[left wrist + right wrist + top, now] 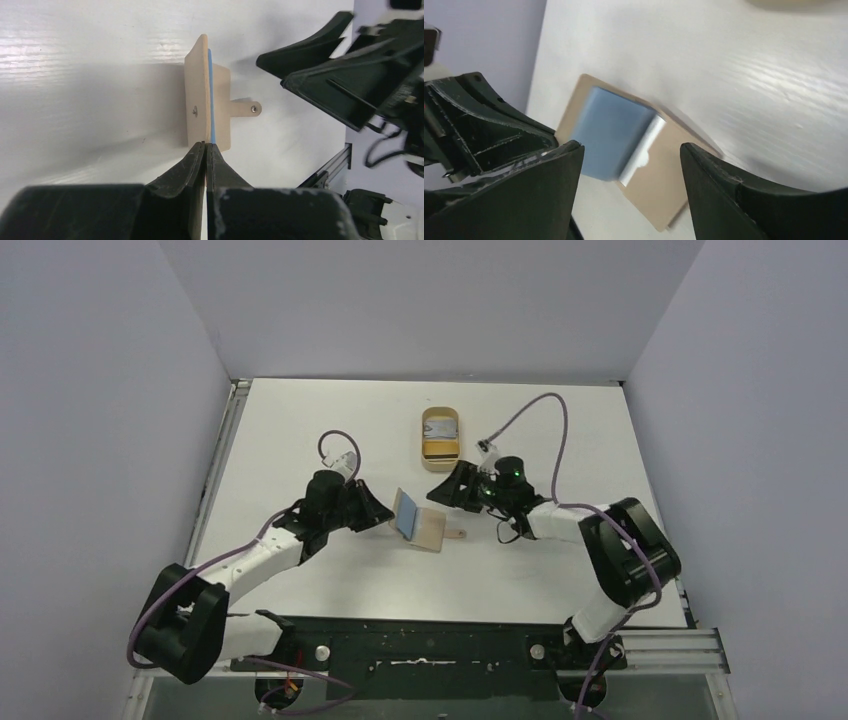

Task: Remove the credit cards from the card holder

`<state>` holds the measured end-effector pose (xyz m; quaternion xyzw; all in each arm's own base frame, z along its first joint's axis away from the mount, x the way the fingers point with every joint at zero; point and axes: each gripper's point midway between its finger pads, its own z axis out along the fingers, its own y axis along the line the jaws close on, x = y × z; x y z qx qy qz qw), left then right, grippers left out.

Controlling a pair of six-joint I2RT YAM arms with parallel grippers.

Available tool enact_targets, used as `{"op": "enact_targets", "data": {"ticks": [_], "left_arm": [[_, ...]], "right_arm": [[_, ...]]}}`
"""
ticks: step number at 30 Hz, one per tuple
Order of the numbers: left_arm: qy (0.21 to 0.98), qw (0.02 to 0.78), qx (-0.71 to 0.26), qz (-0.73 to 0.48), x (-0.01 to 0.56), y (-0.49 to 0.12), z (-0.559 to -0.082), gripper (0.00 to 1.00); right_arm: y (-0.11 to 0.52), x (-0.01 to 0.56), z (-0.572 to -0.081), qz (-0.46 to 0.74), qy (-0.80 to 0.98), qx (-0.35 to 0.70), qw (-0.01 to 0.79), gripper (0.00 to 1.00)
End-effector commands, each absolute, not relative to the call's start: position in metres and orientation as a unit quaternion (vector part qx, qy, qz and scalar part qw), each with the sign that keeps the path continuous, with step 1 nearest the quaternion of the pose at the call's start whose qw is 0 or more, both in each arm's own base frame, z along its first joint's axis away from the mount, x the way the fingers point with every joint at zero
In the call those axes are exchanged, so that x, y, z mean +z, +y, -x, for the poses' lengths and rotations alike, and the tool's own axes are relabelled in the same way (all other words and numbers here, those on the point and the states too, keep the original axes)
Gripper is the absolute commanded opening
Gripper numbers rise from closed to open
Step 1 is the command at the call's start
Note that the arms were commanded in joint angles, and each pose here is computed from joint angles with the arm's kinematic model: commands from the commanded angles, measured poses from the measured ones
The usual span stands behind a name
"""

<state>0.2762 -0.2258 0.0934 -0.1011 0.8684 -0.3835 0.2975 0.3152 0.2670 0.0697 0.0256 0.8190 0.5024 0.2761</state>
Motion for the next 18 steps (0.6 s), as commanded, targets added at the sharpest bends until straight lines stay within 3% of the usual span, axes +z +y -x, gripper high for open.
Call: {"op": "enact_targets", "data": {"ticks": [1, 18], "left_arm": [[0.890, 0.329, -0.308, 0.063, 0.106, -0.212, -0.273, 0.00], [0.901, 0.308, -0.297, 0.074, 0.079, -0.210, -0.264, 0.00]], "right_arm": [[0.276, 0.099, -0.311, 0.109, 0.877, 0.304, 0.355, 0.73], [0.338, 0.078, -0.295, 0.177, 0.892, 0.282, 0.306, 0.65]]}}
